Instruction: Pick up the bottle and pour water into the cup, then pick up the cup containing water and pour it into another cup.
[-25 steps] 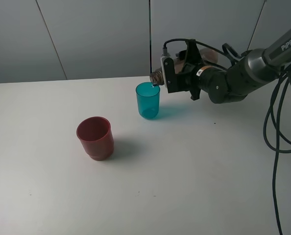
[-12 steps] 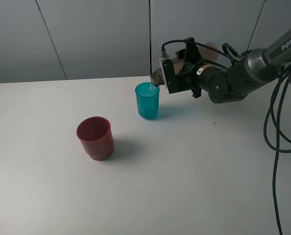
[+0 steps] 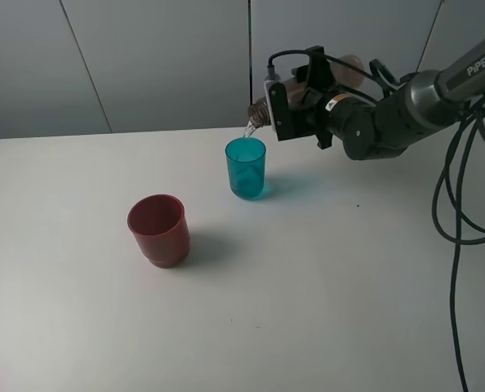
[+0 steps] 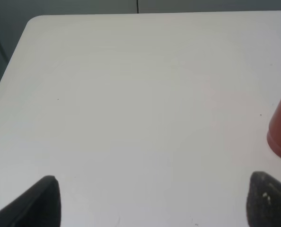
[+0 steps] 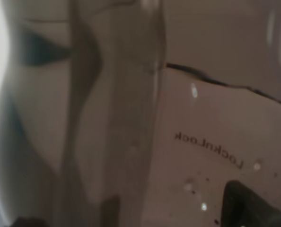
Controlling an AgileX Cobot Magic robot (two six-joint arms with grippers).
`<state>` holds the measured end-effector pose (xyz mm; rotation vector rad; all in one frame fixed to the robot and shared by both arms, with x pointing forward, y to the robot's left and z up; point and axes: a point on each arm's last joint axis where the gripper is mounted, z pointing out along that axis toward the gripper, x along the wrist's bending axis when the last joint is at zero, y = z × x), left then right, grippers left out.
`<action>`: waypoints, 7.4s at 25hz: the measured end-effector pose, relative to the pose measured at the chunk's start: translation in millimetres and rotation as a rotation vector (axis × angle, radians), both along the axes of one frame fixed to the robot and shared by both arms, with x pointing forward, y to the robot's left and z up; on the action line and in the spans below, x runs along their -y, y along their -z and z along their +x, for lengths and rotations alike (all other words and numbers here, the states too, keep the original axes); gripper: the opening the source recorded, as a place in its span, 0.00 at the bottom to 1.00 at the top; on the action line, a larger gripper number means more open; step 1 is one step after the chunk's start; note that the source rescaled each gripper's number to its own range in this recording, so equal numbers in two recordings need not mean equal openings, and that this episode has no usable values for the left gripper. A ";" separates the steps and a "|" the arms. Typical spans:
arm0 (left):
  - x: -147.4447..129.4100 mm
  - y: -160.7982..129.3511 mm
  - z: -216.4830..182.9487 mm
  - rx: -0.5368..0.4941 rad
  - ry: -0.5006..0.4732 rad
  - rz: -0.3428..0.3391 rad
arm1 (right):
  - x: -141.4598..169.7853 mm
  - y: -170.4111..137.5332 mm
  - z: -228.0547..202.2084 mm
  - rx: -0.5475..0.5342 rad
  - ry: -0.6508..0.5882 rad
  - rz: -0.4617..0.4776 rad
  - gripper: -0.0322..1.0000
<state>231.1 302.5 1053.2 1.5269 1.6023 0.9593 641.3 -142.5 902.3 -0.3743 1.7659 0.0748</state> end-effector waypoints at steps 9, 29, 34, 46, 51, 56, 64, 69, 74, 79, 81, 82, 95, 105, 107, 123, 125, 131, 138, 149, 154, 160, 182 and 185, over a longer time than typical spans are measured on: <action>0.0 0.0 0.0 0.000 0.000 0.000 | -2.2 1.9 -1.2 -0.002 -0.045 -0.071 0.04; 0.0 0.0 0.0 0.000 0.000 0.000 | -6.4 -2.9 -1.4 0.090 -0.117 -0.181 0.04; 0.0 0.0 0.0 0.000 0.000 0.000 | -8.3 -2.9 -2.1 0.102 -0.146 -0.208 0.04; 0.0 0.0 0.0 0.000 0.000 0.000 | -12.7 -3.5 -3.9 0.130 -0.208 -0.250 0.04; 0.0 0.0 0.0 0.000 0.000 0.000 | -13.4 -3.5 -4.2 0.134 -0.218 -0.255 0.04; 0.0 0.0 0.0 0.000 -0.001 -0.002 | -13.5 -3.0 -4.4 0.106 -0.207 -0.192 0.04; 0.0 0.0 0.0 0.000 -0.002 -0.003 | -12.4 -19.9 -6.5 -0.060 -0.108 0.204 0.04; 0.0 0.0 0.0 0.000 -0.002 -0.003 | -11.3 -38.1 -9.4 -0.199 -0.011 0.573 0.04; 0.0 0.0 0.0 0.000 -0.002 -0.003 | -5.9 -47.1 -14.3 -0.348 0.094 0.829 0.04; 0.0 0.0 0.0 0.000 -0.002 -0.003 | 27.5 -43.7 -20.5 -0.456 0.235 1.197 0.04; 0.0 0.0 0.0 0.000 -0.002 -0.003 | 43.3 -40.4 -22.5 -0.472 0.276 1.330 0.04; 0.0 0.0 0.0 0.000 -0.002 -0.003 | 49.9 -37.7 -24.0 -0.486 0.299 1.382 0.04; 0.0 0.0 0.0 0.000 -0.002 -0.003 | 107.6 8.7 -19.1 -0.489 0.483 1.578 0.04; 0.0 0.0 0.0 0.000 -0.002 -0.003 | 105.6 27.7 -16.9 -0.517 0.482 1.572 0.04; 0.0 0.0 0.0 0.000 -0.002 -0.003 | 105.5 28.4 -17.0 -0.520 0.481 1.570 0.04; 0.0 0.0 0.0 0.000 -0.002 -0.003 | 103.4 23.0 -24.3 -0.567 0.481 1.558 0.99; 0.0 0.0 0.0 0.000 -0.002 -0.003 | 104.2 19.5 -31.2 -0.573 0.492 1.555 0.99; 0.0 0.0 0.0 0.000 -0.002 -0.003 | 107.8 12.0 -58.5 -0.600 0.542 1.529 0.99; 0.0 0.0 0.0 0.000 0.000 0.000 | 114.0 0.8 -91.0 -0.571 0.566 1.483 0.99; 0.0 0.0 0.0 0.000 0.000 0.001 | 117.3 -7.9 -138.1 -0.629 0.613 1.472 0.99; 0.0 0.0 0.0 0.000 0.000 0.001 | 98.7 -5.6 -146.5 -0.780 0.534 1.416 0.99; 0.0 0.0 0.0 0.000 0.000 0.001 | 64.6 -6.6 -153.3 -0.844 0.363 1.373 1.00; 0.0 0.0 0.0 0.000 0.000 0.001 | -18.4 47.9 -106.5 -0.903 0.296 1.280 1.00; 0.0 0.0 0.0 0.000 0.000 0.001 | -21.4 55.4 -100.8 -0.908 0.303 1.276 1.00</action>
